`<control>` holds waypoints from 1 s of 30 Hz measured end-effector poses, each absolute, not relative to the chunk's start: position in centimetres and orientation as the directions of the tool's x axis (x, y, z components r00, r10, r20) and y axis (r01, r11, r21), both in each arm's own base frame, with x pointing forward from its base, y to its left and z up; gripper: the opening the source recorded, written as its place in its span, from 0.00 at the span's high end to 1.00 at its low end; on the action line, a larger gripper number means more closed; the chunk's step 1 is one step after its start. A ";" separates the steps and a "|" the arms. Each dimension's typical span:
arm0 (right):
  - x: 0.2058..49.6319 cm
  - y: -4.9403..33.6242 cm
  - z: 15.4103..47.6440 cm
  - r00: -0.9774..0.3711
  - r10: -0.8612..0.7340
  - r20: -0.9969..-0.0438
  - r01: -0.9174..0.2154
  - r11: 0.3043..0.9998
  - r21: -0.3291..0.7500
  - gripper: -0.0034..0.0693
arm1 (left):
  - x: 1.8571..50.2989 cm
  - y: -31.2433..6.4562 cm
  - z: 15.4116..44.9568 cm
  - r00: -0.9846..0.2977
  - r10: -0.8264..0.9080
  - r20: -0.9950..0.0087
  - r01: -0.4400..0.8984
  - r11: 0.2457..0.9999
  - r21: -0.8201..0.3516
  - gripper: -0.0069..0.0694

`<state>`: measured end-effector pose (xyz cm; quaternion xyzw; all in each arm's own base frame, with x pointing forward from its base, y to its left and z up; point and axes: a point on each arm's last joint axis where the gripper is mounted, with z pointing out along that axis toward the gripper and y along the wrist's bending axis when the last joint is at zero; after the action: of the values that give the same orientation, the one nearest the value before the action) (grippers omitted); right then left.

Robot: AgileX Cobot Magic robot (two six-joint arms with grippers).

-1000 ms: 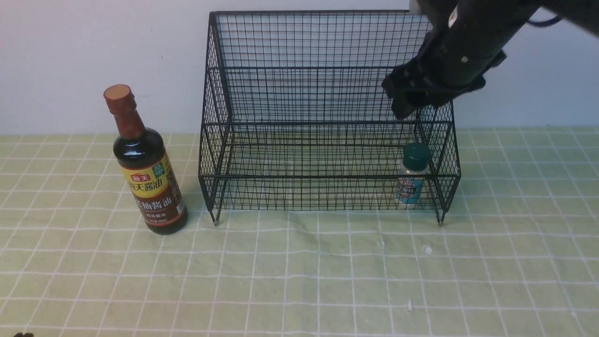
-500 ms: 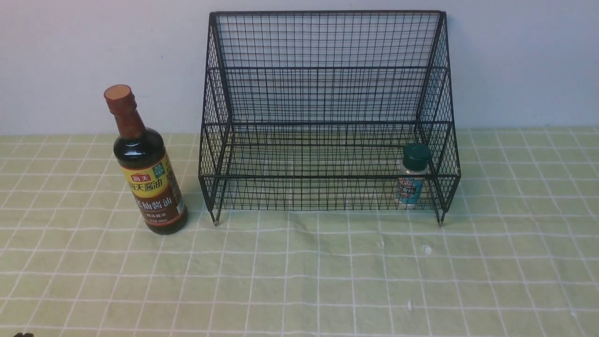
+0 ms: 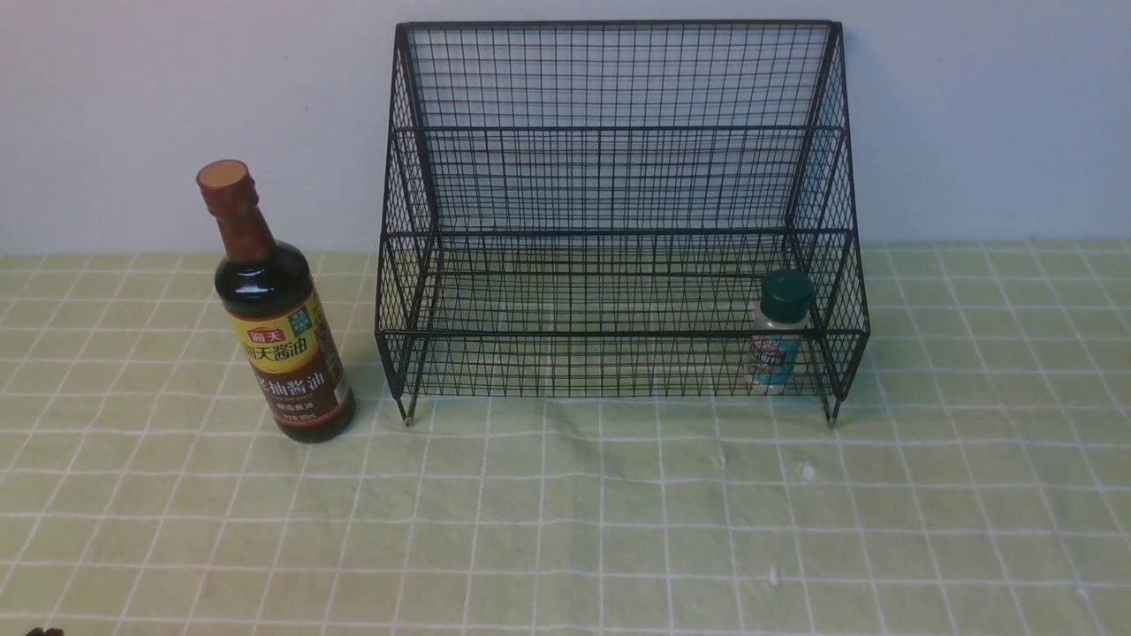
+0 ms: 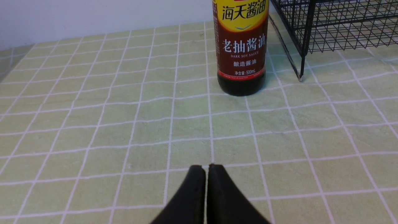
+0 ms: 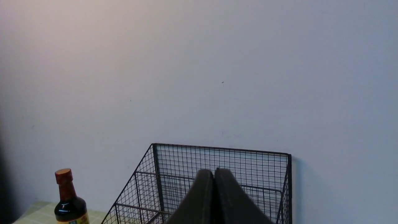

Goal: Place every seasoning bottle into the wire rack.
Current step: Use the left arm to grab the condiment bottle closest to it

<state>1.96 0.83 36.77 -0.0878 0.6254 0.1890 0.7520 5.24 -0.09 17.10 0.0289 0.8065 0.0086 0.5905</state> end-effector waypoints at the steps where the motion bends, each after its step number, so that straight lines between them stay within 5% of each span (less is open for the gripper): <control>1: 1.8 0.8 35.9 0.153 0.177 -0.972 -0.395 0.913 0.104 0.97 | 5.2 -0.1 17.1 -0.301 0.057 -0.952 0.036 0.998 0.048 0.92; 16: 4.0 1.5 26.4 -0.005 0.048 -0.999 -0.356 0.933 0.047 0.97 | 5.2 -0.1 17.1 -0.301 0.057 -0.952 0.036 0.998 0.048 0.92; 25: 5.6 0.2 18.3 -0.227 0.057 -0.972 -0.019 0.998 0.063 0.97 | 5.2 -0.1 17.1 -0.301 0.057 -0.952 0.036 0.998 0.048 0.92; 30: 5.5 0.0 18.1 -0.208 0.074 -0.975 0.019 0.997 0.071 0.97 | 5.2 -0.1 17.1 -0.301 0.057 -0.952 0.036 0.998 0.048 0.92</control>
<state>5.47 -0.04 18.11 0.0300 0.7769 0.0217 0.6286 5.24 -0.09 17.10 0.0289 0.8065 0.0086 0.5905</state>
